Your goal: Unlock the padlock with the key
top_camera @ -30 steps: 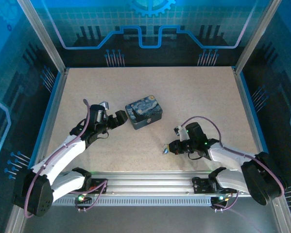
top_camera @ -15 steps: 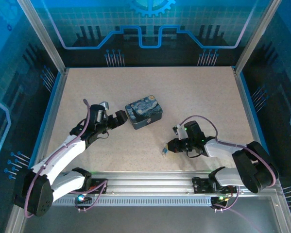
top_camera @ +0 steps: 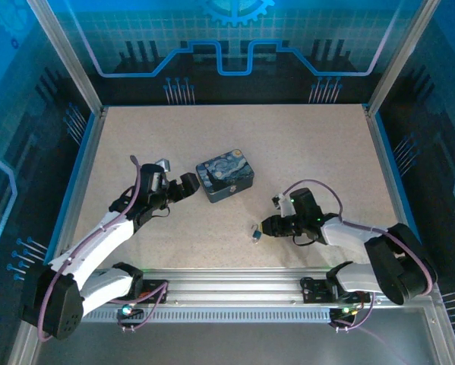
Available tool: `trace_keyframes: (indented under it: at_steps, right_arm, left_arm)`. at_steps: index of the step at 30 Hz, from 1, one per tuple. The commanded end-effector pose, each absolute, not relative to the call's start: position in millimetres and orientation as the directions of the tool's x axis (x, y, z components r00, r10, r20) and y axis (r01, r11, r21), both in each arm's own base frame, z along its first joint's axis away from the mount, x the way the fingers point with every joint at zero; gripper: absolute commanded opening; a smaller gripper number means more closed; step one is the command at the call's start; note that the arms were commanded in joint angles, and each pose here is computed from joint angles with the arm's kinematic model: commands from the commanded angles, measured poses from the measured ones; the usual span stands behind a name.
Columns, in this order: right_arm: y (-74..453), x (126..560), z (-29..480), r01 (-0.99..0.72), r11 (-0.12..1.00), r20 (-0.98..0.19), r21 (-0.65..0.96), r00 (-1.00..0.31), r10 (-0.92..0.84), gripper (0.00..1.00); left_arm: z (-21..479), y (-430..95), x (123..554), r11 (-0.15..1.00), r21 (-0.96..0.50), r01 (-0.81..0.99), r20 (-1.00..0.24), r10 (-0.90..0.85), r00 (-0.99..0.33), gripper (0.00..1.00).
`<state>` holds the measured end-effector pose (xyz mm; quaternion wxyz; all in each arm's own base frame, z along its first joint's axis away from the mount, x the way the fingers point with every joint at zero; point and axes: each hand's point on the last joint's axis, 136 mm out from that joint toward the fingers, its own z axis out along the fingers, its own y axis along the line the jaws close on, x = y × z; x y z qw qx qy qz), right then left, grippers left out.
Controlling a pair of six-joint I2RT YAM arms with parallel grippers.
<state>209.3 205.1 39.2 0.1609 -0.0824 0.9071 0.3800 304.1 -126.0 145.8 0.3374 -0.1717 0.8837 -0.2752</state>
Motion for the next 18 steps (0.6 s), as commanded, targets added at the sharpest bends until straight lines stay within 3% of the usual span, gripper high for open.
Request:
trace_keyframes:
  at_steps: [1, 11, 18]
  right_arm:
    - [204, 223, 63, -0.31, 0.694, -0.42, 0.65, -0.908, -0.012, 0.25]
    - [174, 248, 115, -0.348, 0.776, -0.596, 0.526, -0.801, 0.045, 0.4]
    - [138, 263, 141, -0.319, 0.863, -0.699, 0.393, -0.713, 0.055, 0.57]
  left_arm:
    - [159, -125, 304, 0.773, -0.626, -0.102, -0.511, -0.505, -0.696, 0.99]
    - [177, -121, 299, 0.756, -0.649, -0.087, -0.531, -0.532, -0.66, 0.99]
    - [186, -118, 293, 0.752, -0.654, -0.083, -0.539, -0.541, -0.646, 0.99]
